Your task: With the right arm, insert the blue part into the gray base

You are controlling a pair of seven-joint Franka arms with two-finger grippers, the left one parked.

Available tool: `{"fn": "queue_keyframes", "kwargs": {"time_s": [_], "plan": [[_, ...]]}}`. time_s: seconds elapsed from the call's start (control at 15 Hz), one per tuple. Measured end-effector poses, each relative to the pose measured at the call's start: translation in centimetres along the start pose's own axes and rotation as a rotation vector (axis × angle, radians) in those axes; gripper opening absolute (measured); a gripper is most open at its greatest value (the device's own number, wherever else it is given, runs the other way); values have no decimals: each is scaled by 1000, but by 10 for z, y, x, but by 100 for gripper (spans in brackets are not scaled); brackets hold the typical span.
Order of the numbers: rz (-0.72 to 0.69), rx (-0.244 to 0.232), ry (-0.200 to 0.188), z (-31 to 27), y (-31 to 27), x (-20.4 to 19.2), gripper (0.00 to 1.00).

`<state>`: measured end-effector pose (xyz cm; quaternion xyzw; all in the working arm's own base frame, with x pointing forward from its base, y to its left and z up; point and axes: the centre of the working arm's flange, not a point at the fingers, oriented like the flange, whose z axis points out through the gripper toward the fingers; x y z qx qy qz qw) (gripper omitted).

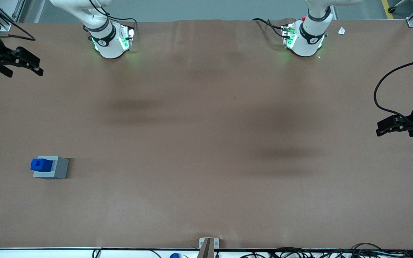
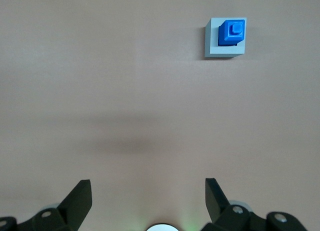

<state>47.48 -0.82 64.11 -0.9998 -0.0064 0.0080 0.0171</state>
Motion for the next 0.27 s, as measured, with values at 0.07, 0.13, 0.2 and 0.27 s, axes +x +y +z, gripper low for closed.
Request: {"fn": "queue_keyframes", "kwargs": {"time_s": [0.07, 0.13, 0.2, 0.27], "plan": [[1, 0, 8, -5, 0, -2, 100], [1, 0, 15, -9, 0, -3, 100], [1, 0, 22, -13, 0, -2, 100], [0, 0, 26, -15, 0, -2, 100]]}}
